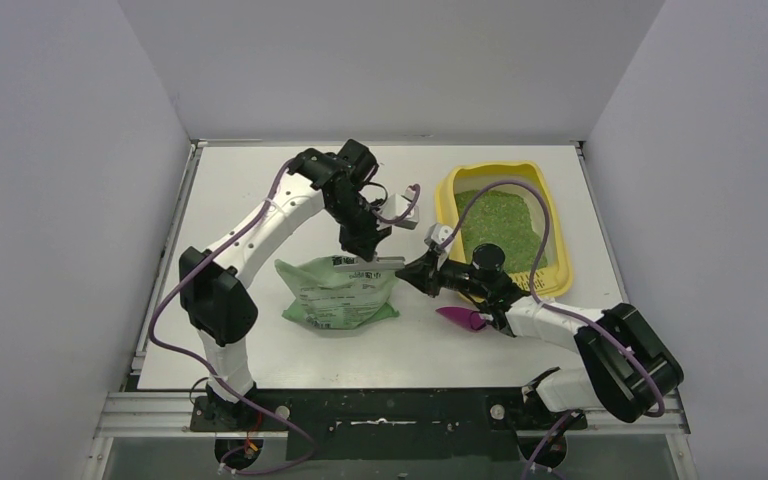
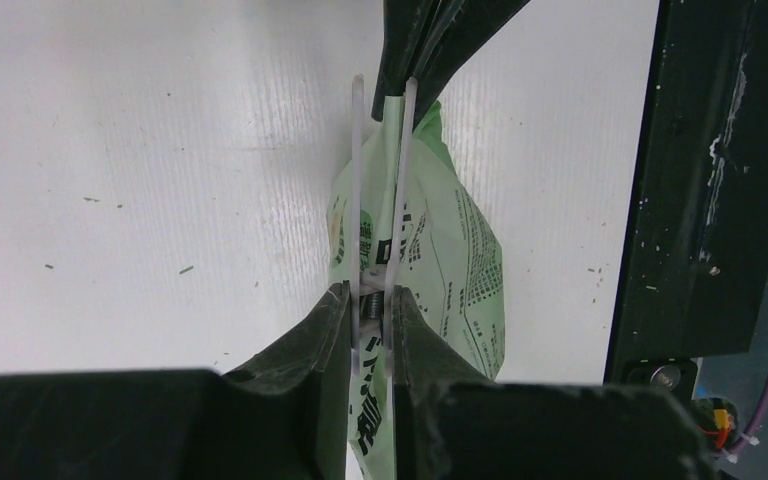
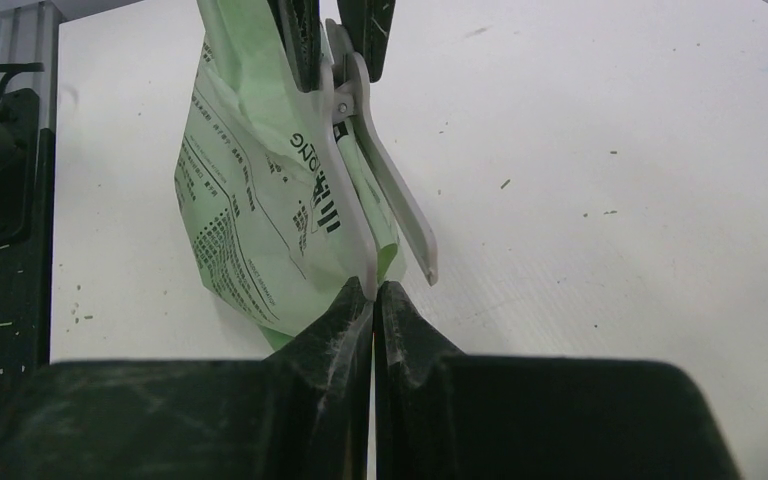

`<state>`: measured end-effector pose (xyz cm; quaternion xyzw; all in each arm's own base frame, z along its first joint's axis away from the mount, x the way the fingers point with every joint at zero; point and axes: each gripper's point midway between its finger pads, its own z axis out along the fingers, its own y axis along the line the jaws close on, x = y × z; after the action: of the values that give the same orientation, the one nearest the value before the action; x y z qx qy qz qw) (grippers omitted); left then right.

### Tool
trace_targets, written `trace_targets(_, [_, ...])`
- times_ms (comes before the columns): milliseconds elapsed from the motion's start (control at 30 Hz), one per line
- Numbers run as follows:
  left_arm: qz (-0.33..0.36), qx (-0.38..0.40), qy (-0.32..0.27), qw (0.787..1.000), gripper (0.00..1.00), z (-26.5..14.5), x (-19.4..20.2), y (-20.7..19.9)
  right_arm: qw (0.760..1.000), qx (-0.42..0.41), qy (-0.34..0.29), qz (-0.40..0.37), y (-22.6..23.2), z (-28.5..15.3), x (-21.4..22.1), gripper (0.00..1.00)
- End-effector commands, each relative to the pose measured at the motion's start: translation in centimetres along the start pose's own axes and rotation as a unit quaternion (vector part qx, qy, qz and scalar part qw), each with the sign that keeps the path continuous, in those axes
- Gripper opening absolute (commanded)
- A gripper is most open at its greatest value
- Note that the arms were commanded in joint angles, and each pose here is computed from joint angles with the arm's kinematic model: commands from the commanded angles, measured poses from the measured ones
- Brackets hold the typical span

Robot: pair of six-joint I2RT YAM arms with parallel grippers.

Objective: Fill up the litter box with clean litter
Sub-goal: Clamp the cat litter bag at the center of the board, then reset both arms

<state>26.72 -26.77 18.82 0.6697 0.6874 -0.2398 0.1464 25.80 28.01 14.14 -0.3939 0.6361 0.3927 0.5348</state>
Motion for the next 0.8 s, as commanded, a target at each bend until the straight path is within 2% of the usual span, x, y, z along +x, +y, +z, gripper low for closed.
trace_targets(0, [-0.020, -0.038, 0.135, 0.990, 0.00, -1.2, 5.6, 0.9, 0.991, 0.012, -0.102, -0.085, -0.6, -0.1, -7.9, 0.00])
trace_targets(100, [-0.020, -0.034, 0.131, 0.991, 0.00, -0.7, 5.2, 0.8, 0.992, 0.006, -0.097, -0.083, -0.3, 0.0, -8.0, 0.00])
trace_targets(200, [-0.019, -0.033, 0.119, 0.992, 0.00, -0.8, 4.8, 0.7, 0.994, 0.007, -0.083, -0.072, -0.3, 0.0, -7.5, 0.06])
trace_targets(267, [-0.020, -0.035, 0.122, 0.992, 0.00, -0.9, 4.9, 0.8, 0.994, 0.017, -0.079, -0.069, -0.5, -0.2, -7.3, 0.15])
trace_targets(367, [-0.021, -0.037, 0.121, 0.992, 0.01, -1.0, 4.9, 0.8, 0.994, 0.043, -0.075, -0.063, -1.1, -0.8, -6.8, 0.44])
trace_targets(400, [-0.020, -0.037, 0.119, 0.992, 0.02, -1.0, 4.8, 0.7, 0.994, 0.052, -0.069, -0.061, -1.2, -1.0, -6.5, 0.50])
trace_targets(500, [-0.020, -0.040, 0.114, 0.992, 0.05, -1.2, 4.7, 0.7, 0.994, 0.081, -0.045, -0.064, -1.8, -2.0, -5.8, 0.54])
trace_targets(733, [-0.024, -0.064, 0.088, 0.994, 0.47, -1.9, 3.4, 1.1, 0.988, 0.136, -0.016, -0.066, -2.4, -4.6, -5.8, 0.60])
trace_targets(767, [-0.023, -0.074, 0.078, 0.994, 0.58, -2.2, 2.9, 1.3, 0.988, 0.142, -0.016, -0.065, -2.4, -5.0, -5.9, 0.62])
